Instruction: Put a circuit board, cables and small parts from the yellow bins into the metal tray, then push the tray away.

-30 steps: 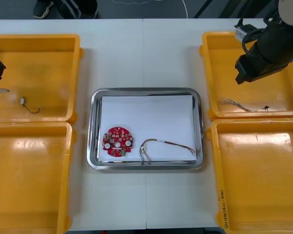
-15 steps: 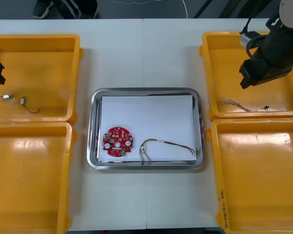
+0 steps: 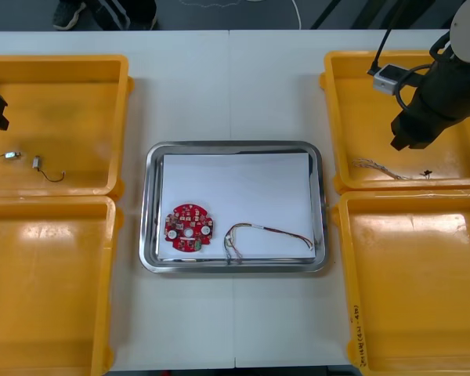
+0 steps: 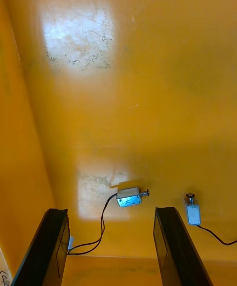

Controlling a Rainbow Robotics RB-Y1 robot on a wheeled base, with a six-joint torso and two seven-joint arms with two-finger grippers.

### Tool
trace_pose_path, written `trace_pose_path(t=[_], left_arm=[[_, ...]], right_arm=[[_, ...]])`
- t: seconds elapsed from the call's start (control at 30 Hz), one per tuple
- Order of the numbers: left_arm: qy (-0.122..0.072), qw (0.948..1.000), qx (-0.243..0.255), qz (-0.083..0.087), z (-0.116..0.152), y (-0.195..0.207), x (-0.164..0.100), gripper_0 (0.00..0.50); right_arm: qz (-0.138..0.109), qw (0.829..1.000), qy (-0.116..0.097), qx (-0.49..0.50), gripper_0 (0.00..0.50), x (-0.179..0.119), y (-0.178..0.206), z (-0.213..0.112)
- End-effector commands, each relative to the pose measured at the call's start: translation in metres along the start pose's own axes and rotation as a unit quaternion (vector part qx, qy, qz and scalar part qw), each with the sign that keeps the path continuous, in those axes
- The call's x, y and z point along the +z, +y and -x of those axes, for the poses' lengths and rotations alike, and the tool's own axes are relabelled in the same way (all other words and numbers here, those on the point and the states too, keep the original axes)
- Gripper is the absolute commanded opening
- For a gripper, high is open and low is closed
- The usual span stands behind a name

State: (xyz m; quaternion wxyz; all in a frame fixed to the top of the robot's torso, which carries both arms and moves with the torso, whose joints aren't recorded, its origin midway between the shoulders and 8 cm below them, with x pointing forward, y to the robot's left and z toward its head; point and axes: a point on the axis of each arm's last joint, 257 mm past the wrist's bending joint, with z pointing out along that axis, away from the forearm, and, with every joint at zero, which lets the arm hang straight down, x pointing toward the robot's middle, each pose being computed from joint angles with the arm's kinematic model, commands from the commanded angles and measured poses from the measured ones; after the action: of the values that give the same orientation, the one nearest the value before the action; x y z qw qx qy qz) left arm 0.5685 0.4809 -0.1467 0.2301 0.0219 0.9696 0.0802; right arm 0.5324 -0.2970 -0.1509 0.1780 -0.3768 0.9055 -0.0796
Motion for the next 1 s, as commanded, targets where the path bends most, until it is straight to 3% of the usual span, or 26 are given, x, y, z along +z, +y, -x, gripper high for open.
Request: trace_pose_path(t=[0.03, 0.3, 0.6, 1.0], left_arm=[[-0.015, 0.9991, -0.039, -0.002, 0.006, 0.001, -0.002, 0.500], [0.001, 0.9991, -0.041, -0.006, -0.010, -0.004, 0.014, 0.500], [-0.006, 0.9983, -0.053, -0.022, -0.014, -0.015, 0.032, 0.500], [-0.004, 0.9973, -0.062, -0.039, -0.023, -0.019, 0.045, 0.500]], right_arm=[[-0.033, 0.999, -0.004, -0.011, 0.459, -0.005, -0.030, -0.020], [-0.043, 0.997, -0.018, -0.066, 0.459, 0.005, -0.037, -0.024], [-0.032, 0.995, -0.048, -0.087, 0.461, 0.017, -0.029, -0.020], [-0.025, 0.993, -0.048, -0.104, 0.460, 0.034, -0.018, -0.021]])
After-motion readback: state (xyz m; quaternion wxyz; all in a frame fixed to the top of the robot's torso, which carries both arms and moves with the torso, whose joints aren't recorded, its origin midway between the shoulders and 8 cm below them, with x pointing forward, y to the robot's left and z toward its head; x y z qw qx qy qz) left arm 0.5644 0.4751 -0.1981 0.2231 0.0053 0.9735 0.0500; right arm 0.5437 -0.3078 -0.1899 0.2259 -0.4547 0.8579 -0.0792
